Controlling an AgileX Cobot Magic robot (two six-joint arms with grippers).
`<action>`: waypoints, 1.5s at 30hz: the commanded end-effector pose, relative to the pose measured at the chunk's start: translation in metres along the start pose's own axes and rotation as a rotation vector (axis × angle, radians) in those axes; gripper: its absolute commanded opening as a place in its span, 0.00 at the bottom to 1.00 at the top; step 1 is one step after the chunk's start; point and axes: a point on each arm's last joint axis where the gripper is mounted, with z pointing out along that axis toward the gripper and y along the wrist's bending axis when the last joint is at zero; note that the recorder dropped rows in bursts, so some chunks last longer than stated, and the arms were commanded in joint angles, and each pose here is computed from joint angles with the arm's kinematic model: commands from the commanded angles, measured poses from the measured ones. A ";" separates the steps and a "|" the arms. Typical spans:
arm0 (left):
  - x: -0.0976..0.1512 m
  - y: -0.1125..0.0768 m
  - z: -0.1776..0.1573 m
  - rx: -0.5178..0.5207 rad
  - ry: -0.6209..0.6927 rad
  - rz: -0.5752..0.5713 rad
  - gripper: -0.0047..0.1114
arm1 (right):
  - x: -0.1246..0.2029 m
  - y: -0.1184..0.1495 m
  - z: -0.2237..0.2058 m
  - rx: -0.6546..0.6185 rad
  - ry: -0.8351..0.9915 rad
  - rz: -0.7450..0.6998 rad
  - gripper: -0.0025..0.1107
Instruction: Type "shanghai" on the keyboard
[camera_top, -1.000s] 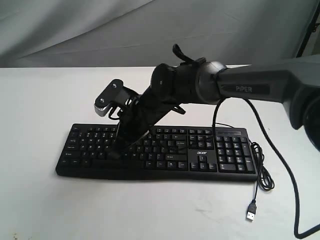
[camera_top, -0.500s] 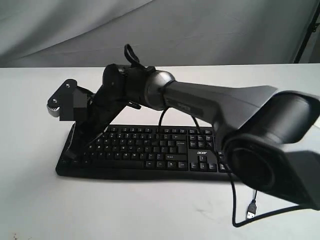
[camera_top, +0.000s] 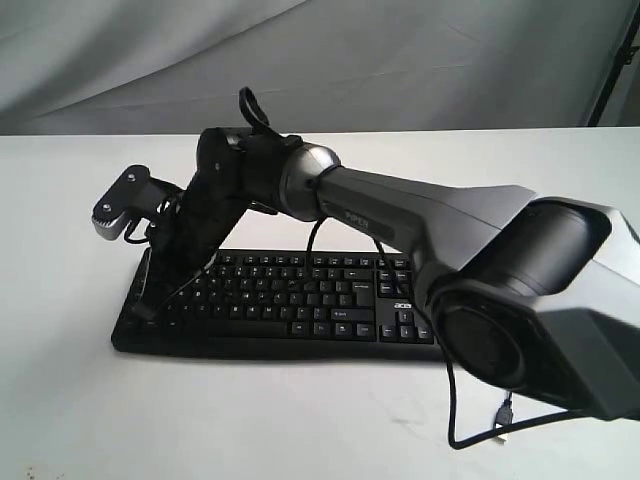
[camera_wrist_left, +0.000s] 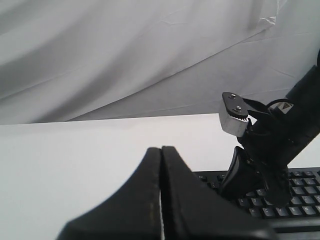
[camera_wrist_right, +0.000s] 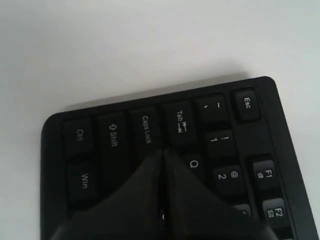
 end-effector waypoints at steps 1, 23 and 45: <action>0.000 0.000 0.000 0.007 -0.007 -0.002 0.04 | -0.001 0.001 -0.002 -0.001 0.003 0.001 0.02; 0.000 0.000 0.000 0.007 -0.007 -0.002 0.04 | 0.023 -0.023 -0.060 0.014 0.125 0.058 0.02; 0.000 0.000 0.000 0.007 -0.007 -0.002 0.04 | 0.094 -0.018 -0.083 0.180 0.011 0.189 0.02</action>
